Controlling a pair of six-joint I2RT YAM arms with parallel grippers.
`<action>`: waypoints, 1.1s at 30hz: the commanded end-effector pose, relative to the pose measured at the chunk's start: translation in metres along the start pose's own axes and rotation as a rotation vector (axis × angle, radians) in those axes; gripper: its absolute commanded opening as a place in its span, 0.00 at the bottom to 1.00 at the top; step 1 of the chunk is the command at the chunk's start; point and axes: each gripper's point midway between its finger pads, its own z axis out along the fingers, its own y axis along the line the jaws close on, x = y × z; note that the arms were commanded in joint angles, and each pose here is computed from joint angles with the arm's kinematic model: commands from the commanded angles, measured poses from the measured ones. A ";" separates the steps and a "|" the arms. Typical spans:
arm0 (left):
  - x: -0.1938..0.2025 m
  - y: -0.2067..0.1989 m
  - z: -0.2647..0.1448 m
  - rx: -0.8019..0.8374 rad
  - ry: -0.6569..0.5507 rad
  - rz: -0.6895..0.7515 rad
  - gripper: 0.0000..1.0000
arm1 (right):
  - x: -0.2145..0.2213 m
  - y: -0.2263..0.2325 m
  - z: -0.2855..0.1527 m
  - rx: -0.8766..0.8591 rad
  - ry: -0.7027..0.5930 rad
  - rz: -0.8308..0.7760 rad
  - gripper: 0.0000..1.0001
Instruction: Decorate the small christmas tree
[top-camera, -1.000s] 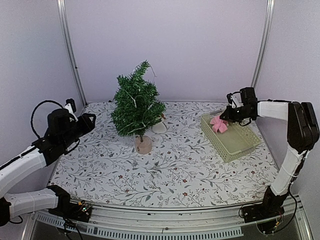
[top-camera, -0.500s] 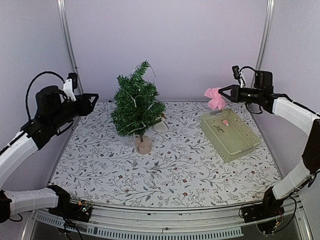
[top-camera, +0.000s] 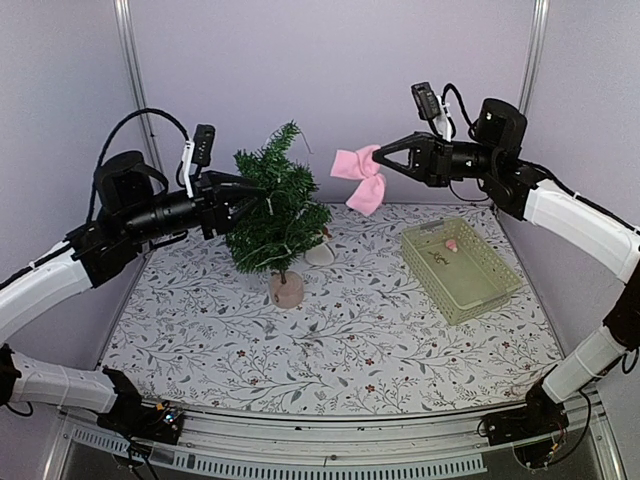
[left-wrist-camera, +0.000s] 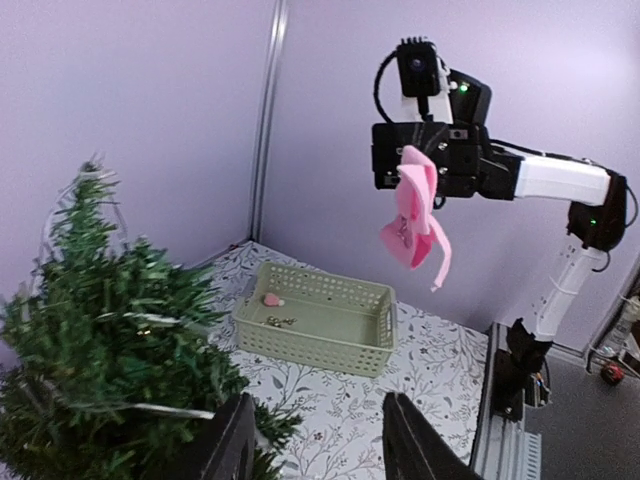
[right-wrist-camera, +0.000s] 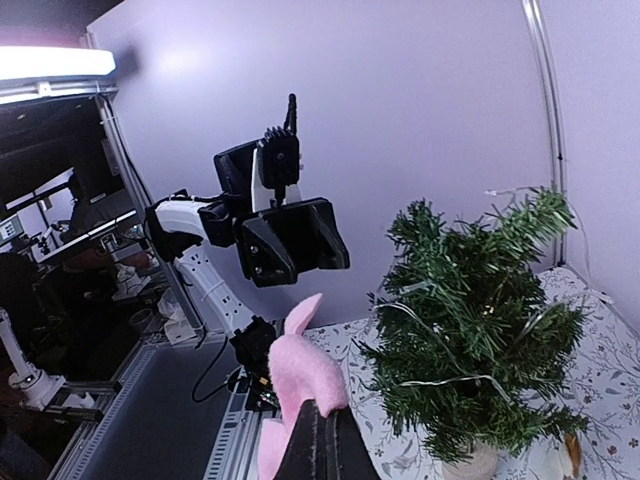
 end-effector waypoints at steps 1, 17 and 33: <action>-0.015 -0.043 0.021 0.129 -0.043 0.087 0.45 | -0.009 0.008 0.020 -0.025 0.001 0.003 0.00; 0.004 -0.052 0.027 0.049 0.126 0.075 0.48 | 0.046 0.001 0.080 0.185 0.308 -0.115 0.00; 0.030 -0.070 0.046 0.117 0.241 0.132 0.40 | 0.072 0.032 0.109 0.115 0.391 -0.179 0.00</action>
